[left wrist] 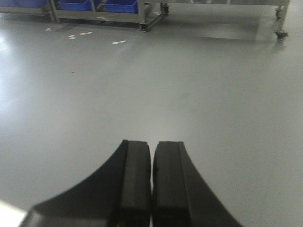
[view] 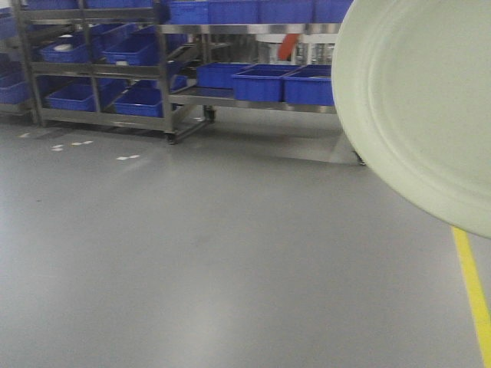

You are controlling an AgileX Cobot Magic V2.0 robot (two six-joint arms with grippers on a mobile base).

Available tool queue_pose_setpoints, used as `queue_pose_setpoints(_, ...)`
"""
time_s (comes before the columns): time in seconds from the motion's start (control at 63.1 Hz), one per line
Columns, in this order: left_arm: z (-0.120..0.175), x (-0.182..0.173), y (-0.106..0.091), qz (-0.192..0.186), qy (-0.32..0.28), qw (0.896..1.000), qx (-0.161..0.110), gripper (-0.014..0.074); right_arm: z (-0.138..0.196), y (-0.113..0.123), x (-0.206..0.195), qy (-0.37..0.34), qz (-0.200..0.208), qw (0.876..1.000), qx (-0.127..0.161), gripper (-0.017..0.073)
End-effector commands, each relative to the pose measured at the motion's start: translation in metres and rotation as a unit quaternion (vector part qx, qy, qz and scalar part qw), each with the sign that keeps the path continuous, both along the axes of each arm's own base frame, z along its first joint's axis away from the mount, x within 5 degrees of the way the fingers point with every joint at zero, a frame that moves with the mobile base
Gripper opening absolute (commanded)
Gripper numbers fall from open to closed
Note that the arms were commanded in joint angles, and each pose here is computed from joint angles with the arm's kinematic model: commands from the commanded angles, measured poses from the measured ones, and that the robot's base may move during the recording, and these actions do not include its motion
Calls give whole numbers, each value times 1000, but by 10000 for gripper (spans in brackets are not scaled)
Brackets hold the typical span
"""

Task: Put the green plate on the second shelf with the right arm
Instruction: 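Drive the base away from the table carrying the plate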

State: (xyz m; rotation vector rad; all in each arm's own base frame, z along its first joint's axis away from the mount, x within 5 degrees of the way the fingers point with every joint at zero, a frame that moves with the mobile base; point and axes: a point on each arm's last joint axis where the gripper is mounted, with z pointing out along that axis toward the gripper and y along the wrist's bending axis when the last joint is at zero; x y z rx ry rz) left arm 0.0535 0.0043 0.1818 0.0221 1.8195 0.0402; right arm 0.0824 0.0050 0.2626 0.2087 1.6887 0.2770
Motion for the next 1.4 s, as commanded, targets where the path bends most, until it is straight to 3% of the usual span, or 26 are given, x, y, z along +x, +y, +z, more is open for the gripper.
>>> queue_pose_setpoints(0.0,-8,1,-2,-12,-19,1000,0,125,22,0,0,-71,2,997,2,48)
queue_pose_setpoints(1.379,-8,1,-2,-12,-19,1000,0,125,22,0,0,-71,2,997,2,48)
